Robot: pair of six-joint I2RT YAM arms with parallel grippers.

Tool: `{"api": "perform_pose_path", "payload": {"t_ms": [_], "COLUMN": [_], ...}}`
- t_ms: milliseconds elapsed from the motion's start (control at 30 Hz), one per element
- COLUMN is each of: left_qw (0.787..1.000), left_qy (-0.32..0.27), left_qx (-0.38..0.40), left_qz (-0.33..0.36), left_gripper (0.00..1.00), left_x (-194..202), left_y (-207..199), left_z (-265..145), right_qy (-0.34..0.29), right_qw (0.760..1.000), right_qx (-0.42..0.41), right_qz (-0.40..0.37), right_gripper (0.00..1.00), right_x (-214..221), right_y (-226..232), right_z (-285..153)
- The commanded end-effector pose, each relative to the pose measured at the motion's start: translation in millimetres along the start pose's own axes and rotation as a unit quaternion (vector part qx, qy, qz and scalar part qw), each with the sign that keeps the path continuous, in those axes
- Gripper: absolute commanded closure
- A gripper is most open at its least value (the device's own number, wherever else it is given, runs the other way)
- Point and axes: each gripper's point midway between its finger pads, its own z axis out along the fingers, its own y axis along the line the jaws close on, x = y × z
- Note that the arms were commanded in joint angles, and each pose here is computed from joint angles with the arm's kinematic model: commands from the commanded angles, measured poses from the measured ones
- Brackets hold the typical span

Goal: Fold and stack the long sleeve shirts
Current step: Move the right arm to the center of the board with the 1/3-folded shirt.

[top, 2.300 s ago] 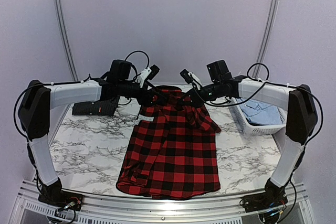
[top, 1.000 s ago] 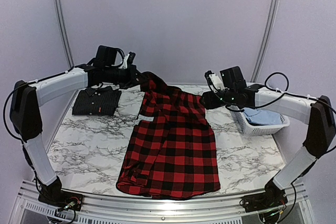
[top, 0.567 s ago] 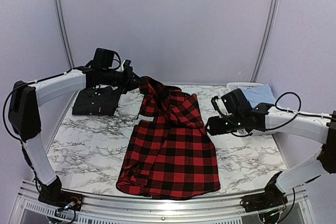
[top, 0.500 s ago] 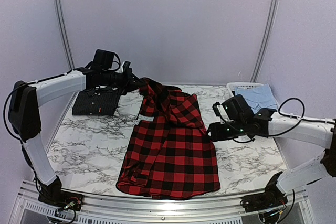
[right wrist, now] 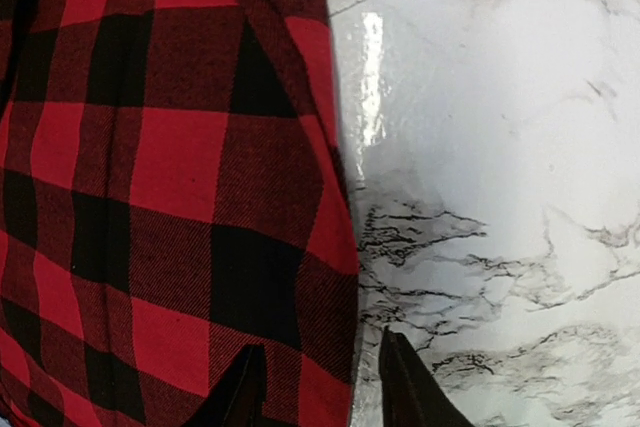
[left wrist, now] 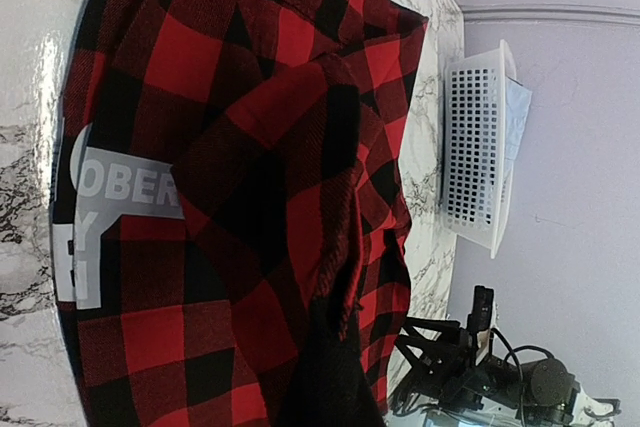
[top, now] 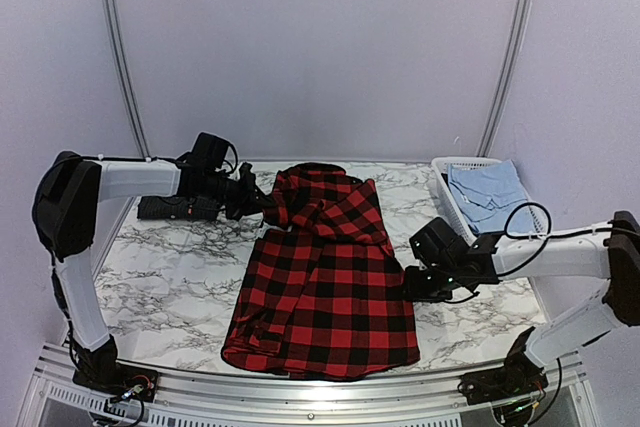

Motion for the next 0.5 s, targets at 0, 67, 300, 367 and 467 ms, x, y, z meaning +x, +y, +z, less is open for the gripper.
{"api": "perform_pose_path", "payload": {"t_ms": [0, 67, 300, 367, 467], "left_qw": [1.000, 1.000, 0.999, 0.999, 0.999], "left_qy": [-0.011, -0.013, -0.024, -0.028, -0.032], "left_qx": [0.009, 0.007, 0.017, 0.020, 0.025], "left_qz": [0.024, 0.024, 0.024, 0.022, 0.019], "left_gripper": [1.00, 1.00, 1.00, 1.00, 1.00], "left_x": [-8, -11, -32, -41, -53], "left_y": [-1, 1, -2, -4, -7], "left_z": [5, 8, 24, 28, 34], "right_qy": [-0.017, -0.012, -0.042, -0.053, -0.054], "right_qw": [1.000, 1.000, 0.998, 0.997, 0.997], "right_qx": [0.000, 0.010, 0.019, 0.028, 0.032], "right_qz": [0.019, 0.021, 0.038, 0.044, 0.037], "right_gripper": [0.72, 0.85, 1.00, 1.00, 1.00], "right_x": [-9, -11, -49, -64, -78], "right_y": [-1, -9, -38, -49, -53], "right_z": [9, 16, 21, 20, 18]}}
